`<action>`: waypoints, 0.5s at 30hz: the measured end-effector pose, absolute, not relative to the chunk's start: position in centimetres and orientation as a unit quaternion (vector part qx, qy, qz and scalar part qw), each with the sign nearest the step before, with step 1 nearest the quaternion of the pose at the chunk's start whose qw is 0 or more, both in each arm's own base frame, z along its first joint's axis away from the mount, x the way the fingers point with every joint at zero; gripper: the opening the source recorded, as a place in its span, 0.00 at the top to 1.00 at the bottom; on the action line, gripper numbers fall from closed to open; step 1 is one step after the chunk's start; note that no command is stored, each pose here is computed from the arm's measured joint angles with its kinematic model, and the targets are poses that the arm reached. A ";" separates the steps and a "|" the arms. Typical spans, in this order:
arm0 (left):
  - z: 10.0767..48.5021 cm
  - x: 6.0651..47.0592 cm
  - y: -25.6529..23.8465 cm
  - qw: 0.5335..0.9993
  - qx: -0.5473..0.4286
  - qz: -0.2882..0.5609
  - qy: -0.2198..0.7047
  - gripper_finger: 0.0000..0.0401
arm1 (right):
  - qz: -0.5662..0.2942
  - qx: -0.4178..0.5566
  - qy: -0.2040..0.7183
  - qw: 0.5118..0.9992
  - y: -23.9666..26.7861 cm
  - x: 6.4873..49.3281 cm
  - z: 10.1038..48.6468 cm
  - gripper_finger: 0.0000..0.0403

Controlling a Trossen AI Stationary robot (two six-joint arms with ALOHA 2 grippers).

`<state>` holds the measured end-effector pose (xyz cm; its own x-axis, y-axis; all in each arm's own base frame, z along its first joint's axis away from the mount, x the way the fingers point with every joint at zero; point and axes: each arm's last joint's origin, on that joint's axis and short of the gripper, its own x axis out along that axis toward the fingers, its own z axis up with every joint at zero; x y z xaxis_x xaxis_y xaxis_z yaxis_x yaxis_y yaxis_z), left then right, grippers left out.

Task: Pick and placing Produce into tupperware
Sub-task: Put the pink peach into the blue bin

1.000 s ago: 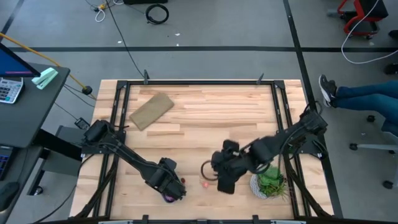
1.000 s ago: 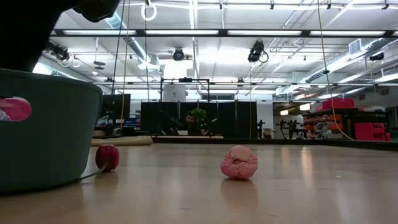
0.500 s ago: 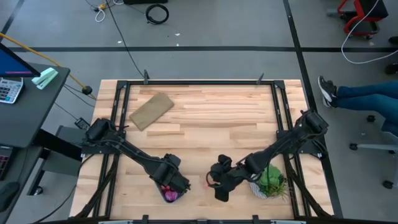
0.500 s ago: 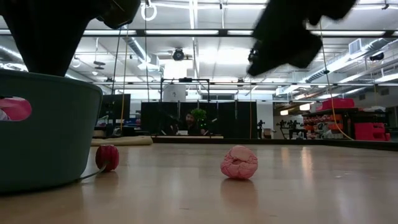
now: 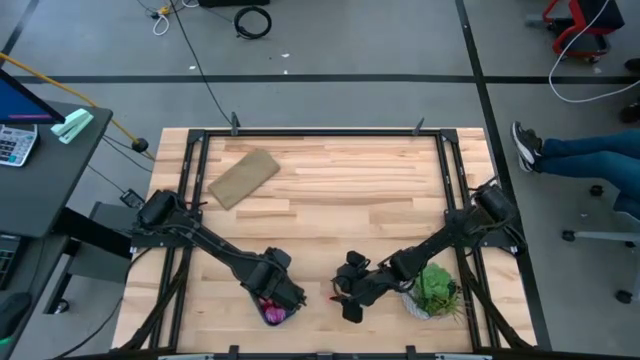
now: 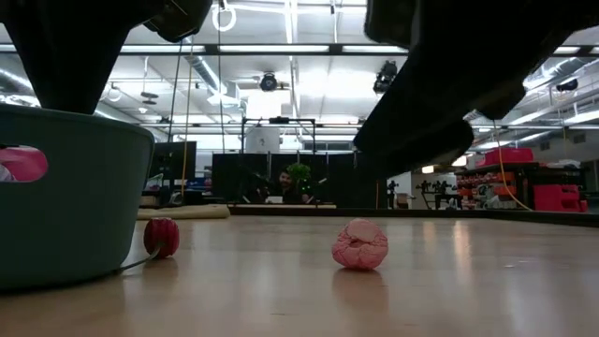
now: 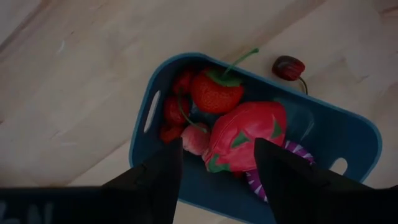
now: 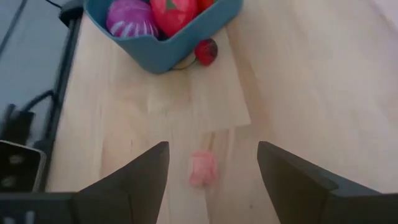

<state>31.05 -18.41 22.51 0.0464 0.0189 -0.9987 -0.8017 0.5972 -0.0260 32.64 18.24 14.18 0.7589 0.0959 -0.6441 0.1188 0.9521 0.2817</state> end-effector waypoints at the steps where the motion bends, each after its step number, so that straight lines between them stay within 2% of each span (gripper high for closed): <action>1: 22.5 31.1 -18.3 0.649 -0.319 0.317 0.614 0.49 | -0.007 0.153 0.350 0.924 18.4 32.9 13.8 0.37; 15: 22.5 31.2 -18.1 0.652 -0.313 0.311 0.617 0.48 | -0.038 0.150 0.381 0.911 19.2 34.2 9.7 0.37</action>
